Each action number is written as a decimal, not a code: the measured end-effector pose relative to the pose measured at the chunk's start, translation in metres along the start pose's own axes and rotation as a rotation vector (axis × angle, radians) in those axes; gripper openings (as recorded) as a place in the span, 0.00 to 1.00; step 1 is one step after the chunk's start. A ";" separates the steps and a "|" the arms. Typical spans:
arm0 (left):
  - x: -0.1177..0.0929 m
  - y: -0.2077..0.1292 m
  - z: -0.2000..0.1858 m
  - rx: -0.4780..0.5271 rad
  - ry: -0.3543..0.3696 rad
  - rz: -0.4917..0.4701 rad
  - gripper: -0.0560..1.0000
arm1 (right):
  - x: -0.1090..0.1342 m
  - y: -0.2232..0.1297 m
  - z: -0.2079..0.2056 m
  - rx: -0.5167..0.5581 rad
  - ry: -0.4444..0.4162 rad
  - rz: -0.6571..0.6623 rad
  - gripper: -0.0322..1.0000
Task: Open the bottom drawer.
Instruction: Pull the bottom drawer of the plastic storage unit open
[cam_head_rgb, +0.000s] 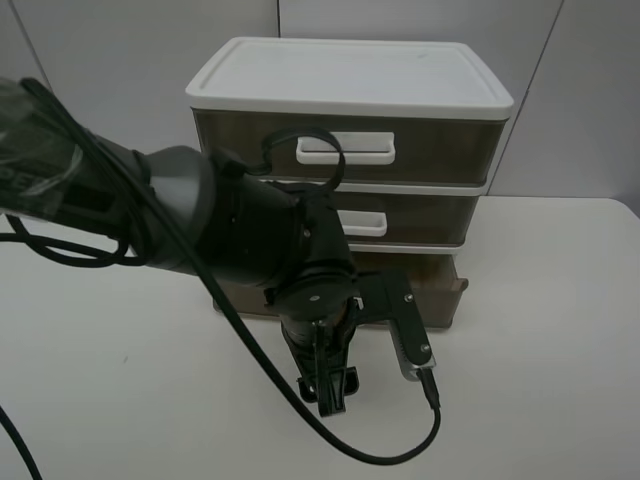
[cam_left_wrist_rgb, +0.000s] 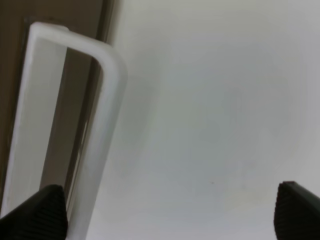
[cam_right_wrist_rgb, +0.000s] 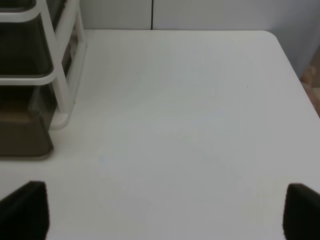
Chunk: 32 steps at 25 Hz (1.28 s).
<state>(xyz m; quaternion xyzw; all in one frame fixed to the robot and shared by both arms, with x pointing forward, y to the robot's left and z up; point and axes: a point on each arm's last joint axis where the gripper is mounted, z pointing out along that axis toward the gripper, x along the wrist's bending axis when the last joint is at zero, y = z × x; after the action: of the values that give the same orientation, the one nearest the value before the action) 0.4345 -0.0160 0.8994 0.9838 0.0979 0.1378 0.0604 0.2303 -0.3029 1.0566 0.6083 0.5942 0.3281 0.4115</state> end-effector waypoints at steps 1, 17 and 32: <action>-0.002 0.000 -0.001 0.004 -0.002 0.004 0.80 | 0.000 0.000 0.000 0.000 0.000 0.000 0.83; -0.031 0.013 -0.014 0.028 -0.068 -0.006 0.80 | 0.000 0.000 0.000 0.000 0.000 0.000 0.83; -0.061 0.018 -0.022 0.043 -0.117 0.023 0.80 | 0.000 0.000 0.000 0.000 0.000 0.000 0.83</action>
<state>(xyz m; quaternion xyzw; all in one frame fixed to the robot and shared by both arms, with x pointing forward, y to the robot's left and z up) 0.3743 -0.0442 0.9071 0.9923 0.0859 0.0785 0.0435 0.2303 -0.3029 1.0566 0.6083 0.5942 0.3281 0.4115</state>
